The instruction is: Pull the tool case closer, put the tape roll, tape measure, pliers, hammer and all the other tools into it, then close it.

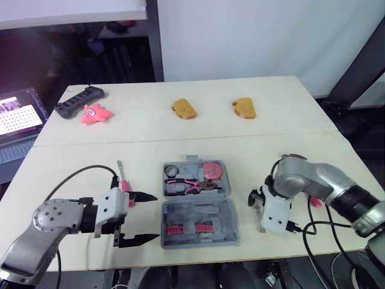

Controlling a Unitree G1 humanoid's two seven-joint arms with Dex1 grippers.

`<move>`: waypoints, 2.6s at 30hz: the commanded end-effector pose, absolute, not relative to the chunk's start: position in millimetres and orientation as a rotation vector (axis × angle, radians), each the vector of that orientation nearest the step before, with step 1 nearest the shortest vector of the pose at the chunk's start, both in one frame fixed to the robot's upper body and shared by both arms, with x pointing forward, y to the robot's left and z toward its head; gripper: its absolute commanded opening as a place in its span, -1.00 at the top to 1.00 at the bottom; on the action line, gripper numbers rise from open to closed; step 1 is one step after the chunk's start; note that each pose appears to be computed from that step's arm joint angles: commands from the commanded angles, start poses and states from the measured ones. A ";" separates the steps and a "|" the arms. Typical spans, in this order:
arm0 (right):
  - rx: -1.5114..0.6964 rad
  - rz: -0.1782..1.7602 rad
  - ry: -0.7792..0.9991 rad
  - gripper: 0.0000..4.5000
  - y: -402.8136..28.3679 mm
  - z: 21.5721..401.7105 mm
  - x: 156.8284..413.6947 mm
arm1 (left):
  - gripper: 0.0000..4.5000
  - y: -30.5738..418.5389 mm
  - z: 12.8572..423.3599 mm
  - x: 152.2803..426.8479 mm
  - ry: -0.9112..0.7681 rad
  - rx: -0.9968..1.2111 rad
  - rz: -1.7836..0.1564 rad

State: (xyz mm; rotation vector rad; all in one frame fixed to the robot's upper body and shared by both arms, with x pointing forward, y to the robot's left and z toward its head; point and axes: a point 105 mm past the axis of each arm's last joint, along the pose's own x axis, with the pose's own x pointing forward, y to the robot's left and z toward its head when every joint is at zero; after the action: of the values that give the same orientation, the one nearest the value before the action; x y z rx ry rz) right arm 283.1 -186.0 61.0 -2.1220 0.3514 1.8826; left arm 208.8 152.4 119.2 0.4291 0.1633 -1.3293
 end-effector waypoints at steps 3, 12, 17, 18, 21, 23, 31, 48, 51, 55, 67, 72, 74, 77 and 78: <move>-2.145 1.914 0.357 -0.11 -184.1 49.7 280.7 | -1.00 147.1 128.9 208.3 0.132 0.444 -1.321; -2.104 1.853 0.332 0.98 -180.9 55.5 284.5 | -1.00 144.2 131.7 212.7 0.055 0.401 -1.296; -1.878 1.728 0.391 0.98 -187.7 84.0 278.4 | -1.00 148.6 135.7 220.8 -0.066 0.326 -1.251; -1.803 1.704 0.424 0.98 -188.8 90.6 274.7 | -1.00 150.3 133.1 220.4 -0.063 0.335 -1.258; -1.451 1.562 0.557 0.98 -180.6 116.2 262.7 | -1.00 155.5 129.9 219.6 -0.066 0.334 -1.275; -1.199 1.430 0.669 0.98 -175.4 127.6 258.6 | -1.00 158.3 125.0 217.3 -0.029 0.306 -1.306; -0.401 0.920 1.051 0.98 -179.3 121.3 248.7 | -1.00 162.4 118.5 226.2 -0.097 0.302 -1.303; 0.067 0.255 0.944 0.98 -206.5 49.8 271.5 | -1.00 167.9 106.6 220.9 -0.054 0.281 -1.304; 0.095 0.184 0.954 0.98 -208.1 41.7 273.1 | -1.00 168.8 106.3 222.0 -0.048 0.282 -1.289; 0.099 0.159 0.963 0.98 -203.8 34.7 267.6 | -1.00 169.3 105.6 220.7 -0.045 0.285 -1.295; -0.226 0.231 0.580 -0.80 -185.6 67.1 256.5 | -1.00 173.7 104.5 222.6 -0.032 0.274 -1.289; -0.266 0.251 0.503 -0.80 -187.4 46.8 249.9 | -1.00 172.4 105.3 223.9 -0.033 0.269 -1.293; -0.276 0.273 0.492 -0.80 -187.7 38.9 251.6 | -1.00 172.2 104.8 224.9 -0.030 0.268 -1.293; -0.268 0.275 0.486 -0.80 -195.7 32.4 259.8 | -1.00 170.6 105.7 226.8 -0.033 0.264 -1.295; -0.258 0.291 0.480 -0.80 -195.7 31.9 262.5 | -1.00 170.1 106.0 227.3 -0.034 0.262 -1.296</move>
State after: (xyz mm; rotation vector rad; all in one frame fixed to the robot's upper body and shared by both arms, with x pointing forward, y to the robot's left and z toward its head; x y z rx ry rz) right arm 256.9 -190.8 28.5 -0.2546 0.5071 0.2904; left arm 226.5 171.2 101.8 0.2629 -0.0165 -1.2897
